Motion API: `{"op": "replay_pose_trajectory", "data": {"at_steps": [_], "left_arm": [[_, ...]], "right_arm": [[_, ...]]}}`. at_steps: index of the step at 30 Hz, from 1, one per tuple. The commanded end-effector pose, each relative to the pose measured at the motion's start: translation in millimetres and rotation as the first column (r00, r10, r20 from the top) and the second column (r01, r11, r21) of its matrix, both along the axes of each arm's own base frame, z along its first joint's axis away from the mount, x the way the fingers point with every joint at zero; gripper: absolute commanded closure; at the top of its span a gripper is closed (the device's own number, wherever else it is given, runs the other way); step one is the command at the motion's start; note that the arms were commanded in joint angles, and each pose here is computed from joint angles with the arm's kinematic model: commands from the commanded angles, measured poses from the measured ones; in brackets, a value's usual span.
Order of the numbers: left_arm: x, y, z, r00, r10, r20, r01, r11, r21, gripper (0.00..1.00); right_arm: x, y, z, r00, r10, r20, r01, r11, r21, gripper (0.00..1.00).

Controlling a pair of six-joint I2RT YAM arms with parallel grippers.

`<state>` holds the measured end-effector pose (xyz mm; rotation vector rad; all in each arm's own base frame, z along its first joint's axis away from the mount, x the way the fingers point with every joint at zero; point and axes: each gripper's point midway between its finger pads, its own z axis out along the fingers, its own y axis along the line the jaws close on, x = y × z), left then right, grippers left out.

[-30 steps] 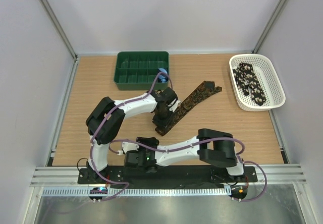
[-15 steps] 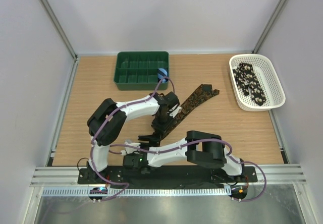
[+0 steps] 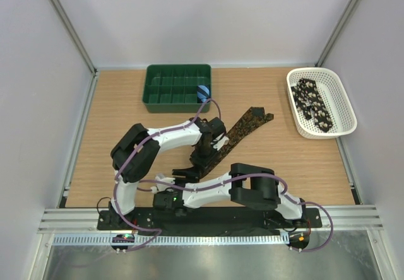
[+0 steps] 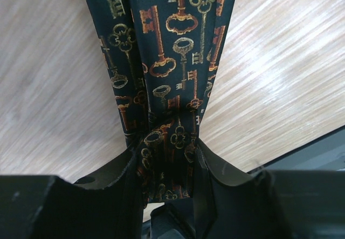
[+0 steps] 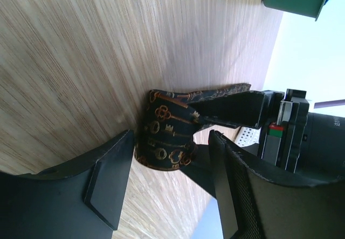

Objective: Roll the ties
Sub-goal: Roll the tie

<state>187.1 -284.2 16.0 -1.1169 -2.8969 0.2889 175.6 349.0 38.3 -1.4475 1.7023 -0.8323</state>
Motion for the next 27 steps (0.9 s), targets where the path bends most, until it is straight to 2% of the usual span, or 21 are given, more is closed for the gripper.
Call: {"op": "replay_pose_trajectory", "data": {"at_steps": [1, 8, 16, 19, 20, 22, 26, 27], "left_arm": [[-27, 20, -19, 0.994, -0.039, -0.104, 0.048, 0.995, 0.085, 0.87], [-24, 18, -22, 0.994, -0.037, -0.099, 0.047, 0.994, 0.096, 0.87], [-28, 20, -13, 0.994, -0.042, -0.097, 0.051, 0.995, 0.09, 0.88], [-30, 18, -8, 0.995, -0.045, -0.092, 0.052, 0.996, 0.079, 0.88], [-30, 18, -7, 0.994, -0.049, -0.093, 0.056, 0.995, 0.079, 0.88], [-32, 18, -6, 0.994, -0.056, -0.096, 0.064, 0.995, 0.082, 0.88], [-27, 16, -9, 0.995, -0.059, -0.076, 0.065, 0.995, 0.081, 0.82], [-27, 14, -8, 0.996, -0.059, -0.073, 0.065, 0.995, 0.074, 0.8]], "right_arm": [[0, -2, -18, 0.999, -0.023, -0.037, 0.023, 1.0, -0.004, 0.35], [0, 10, -14, 0.999, -0.014, -0.044, 0.014, 1.0, -0.005, 0.37], [8, -8, -28, 0.993, -0.086, -0.074, 0.084, 0.996, -0.026, 0.42], [11, -12, -25, 0.991, -0.111, -0.07, 0.109, 0.993, -0.034, 0.63], [13, -11, -23, 0.99, -0.125, -0.065, 0.123, 0.992, -0.026, 0.77], [14, -17, -26, 0.988, -0.141, -0.055, 0.138, 0.989, -0.051, 0.79], [13, -18, -27, 0.987, -0.152, -0.05, 0.151, 0.988, -0.025, 0.99], [13, -17, -26, 0.987, -0.152, -0.05, 0.151, 0.988, -0.013, 0.99]]}}
